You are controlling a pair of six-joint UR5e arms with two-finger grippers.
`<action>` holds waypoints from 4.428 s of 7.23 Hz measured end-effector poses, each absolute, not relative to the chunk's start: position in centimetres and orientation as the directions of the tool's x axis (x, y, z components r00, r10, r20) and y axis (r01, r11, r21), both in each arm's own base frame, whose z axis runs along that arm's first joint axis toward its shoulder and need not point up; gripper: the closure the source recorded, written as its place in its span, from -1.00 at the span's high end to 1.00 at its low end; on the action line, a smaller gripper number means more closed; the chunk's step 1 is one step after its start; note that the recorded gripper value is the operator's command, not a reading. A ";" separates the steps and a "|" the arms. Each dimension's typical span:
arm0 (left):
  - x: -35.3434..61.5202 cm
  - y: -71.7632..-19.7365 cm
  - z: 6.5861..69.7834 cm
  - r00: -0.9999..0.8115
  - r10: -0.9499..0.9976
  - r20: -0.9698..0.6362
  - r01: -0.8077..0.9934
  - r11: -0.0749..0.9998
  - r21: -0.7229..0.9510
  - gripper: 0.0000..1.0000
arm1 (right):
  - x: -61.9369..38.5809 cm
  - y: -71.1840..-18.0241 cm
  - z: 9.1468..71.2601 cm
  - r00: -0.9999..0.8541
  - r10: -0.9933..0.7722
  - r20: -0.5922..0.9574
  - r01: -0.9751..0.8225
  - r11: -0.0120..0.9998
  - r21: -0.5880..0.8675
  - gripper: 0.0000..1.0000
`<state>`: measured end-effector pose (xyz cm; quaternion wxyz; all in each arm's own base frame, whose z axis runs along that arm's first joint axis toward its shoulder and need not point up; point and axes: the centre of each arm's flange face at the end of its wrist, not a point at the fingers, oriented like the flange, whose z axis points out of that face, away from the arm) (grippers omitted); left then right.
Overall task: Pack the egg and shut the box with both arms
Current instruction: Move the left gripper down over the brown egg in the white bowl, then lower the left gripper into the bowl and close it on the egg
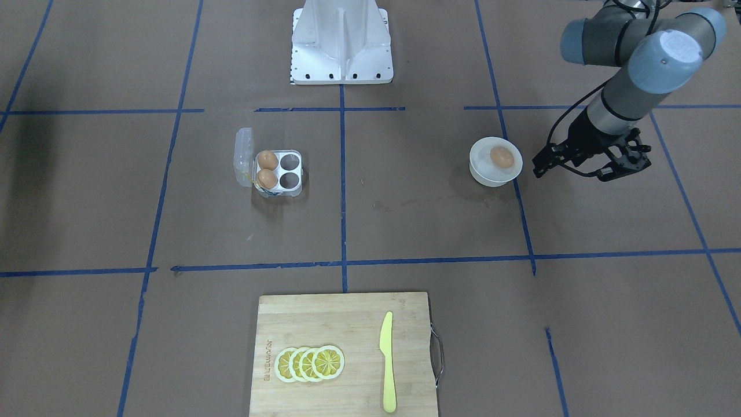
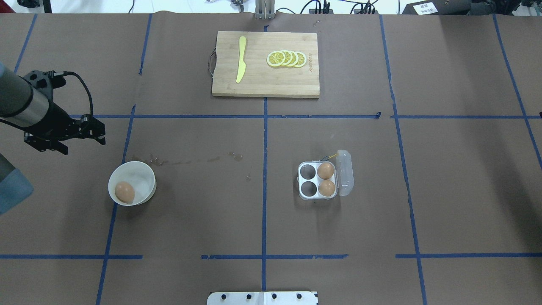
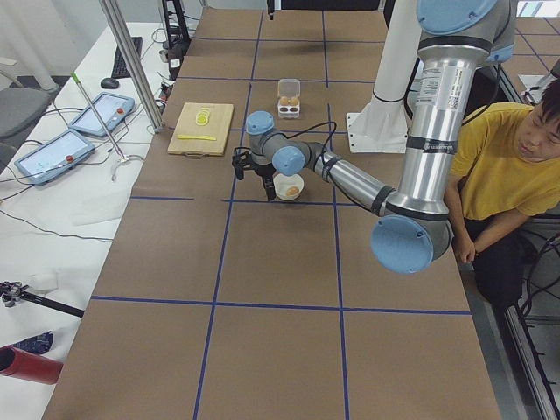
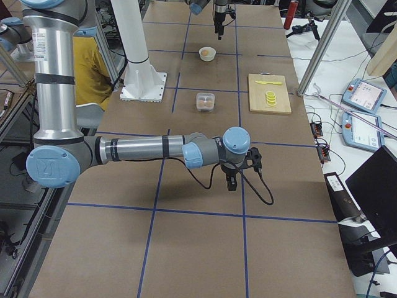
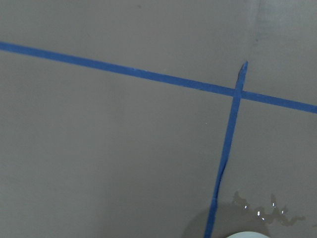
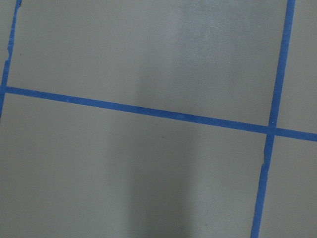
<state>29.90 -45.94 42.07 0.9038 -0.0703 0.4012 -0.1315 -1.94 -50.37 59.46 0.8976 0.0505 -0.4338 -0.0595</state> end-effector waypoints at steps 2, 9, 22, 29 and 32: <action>33.6 -43.2 41.4 0.650 -0.344 -0.678 0.189 0.937 -0.294 0.77 | -2.2 -50.3 59.6 0.614 -0.151 0.775 0.067 0.988 0.139 1.00; 40.6 -41.9 37.7 0.747 -0.375 -0.549 0.238 0.922 -0.307 0.67 | -2.9 -50.3 60.1 0.613 -0.151 0.776 0.081 0.988 0.128 1.00; 42.1 -41.5 39.8 0.775 -0.372 -0.510 0.229 0.919 -0.322 0.51 | -3.2 -50.3 60.1 0.612 -0.151 0.776 0.085 0.988 0.126 1.00; 42.6 -41.7 40.7 0.784 -0.374 -0.496 0.231 0.916 -0.327 -0.62 | -3.2 -50.4 59.9 0.613 -0.154 0.775 0.085 0.988 0.129 1.00; 42.6 -41.6 40.5 0.785 -0.374 -0.494 0.230 0.916 -0.328 -1.00 | -3.2 -50.4 59.9 0.613 -0.154 0.775 0.085 0.988 0.130 1.00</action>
